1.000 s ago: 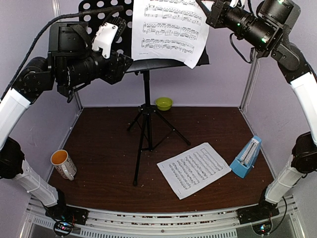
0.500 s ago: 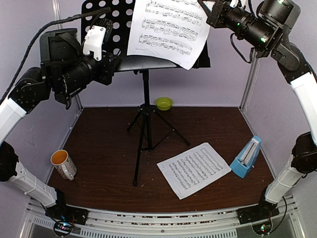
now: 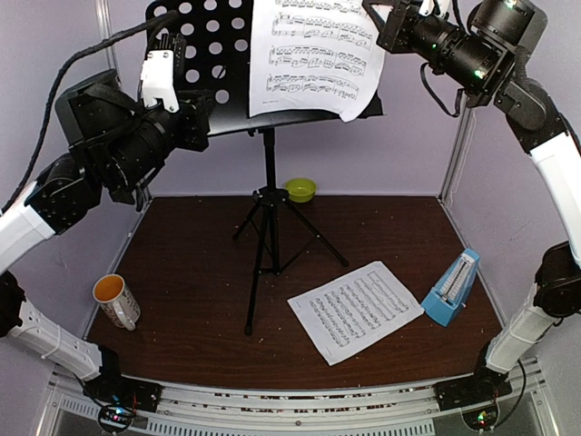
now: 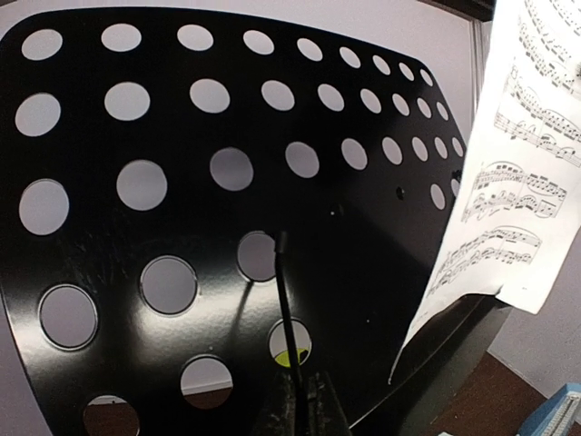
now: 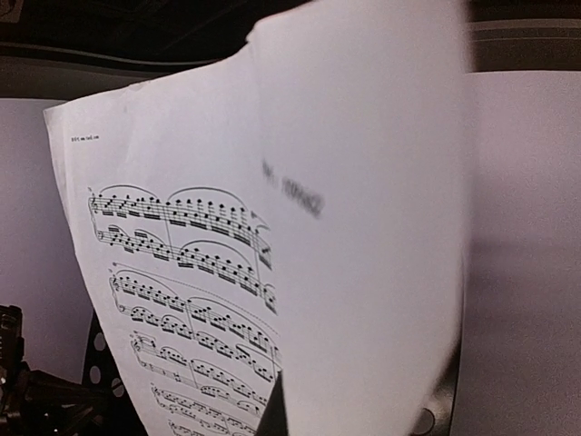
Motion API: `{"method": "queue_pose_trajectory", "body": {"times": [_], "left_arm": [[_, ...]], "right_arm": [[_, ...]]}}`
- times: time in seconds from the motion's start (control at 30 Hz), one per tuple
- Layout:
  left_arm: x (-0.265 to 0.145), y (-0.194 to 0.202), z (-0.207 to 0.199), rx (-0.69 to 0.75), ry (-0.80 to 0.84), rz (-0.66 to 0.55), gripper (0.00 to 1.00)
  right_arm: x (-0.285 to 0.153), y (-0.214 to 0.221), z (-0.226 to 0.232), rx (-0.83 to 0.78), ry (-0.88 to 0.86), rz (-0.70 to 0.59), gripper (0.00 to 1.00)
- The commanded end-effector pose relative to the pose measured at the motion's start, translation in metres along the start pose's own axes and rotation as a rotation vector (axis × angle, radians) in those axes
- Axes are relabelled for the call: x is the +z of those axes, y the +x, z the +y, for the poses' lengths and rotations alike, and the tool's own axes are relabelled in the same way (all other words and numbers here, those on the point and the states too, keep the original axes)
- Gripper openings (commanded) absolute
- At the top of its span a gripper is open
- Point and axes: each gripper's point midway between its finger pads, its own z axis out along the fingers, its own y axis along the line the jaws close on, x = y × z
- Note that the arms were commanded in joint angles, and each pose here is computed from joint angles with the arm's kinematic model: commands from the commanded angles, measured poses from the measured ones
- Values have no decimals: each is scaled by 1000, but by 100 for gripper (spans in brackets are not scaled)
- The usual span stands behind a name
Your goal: Set up the instrument practice props
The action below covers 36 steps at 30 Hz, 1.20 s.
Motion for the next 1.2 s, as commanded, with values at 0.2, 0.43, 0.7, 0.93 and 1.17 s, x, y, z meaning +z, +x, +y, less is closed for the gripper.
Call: {"method": "queue_pose_trajectory", "body": {"times": [0.2,0.43,0.7,0.93,1.17], "left_arm": [[-9,-19,-10,-41,95,-176,0],[-11,-19,-20,32,139,-214,0],[-12,-17,-24,62,159,-231,0],[-14,-18,-23,77,153,-255,0],[-17,-20,-29,109,183,-288,0]], "right_arm": [[5,-11,-1,72,45,-57,0],[11,-4,-2,101,101,-34,0],[16,13,-13,101,212,19,0],[14,17,-23,83,308,30,0],[17,18,-18,56,324,26,0]]}}
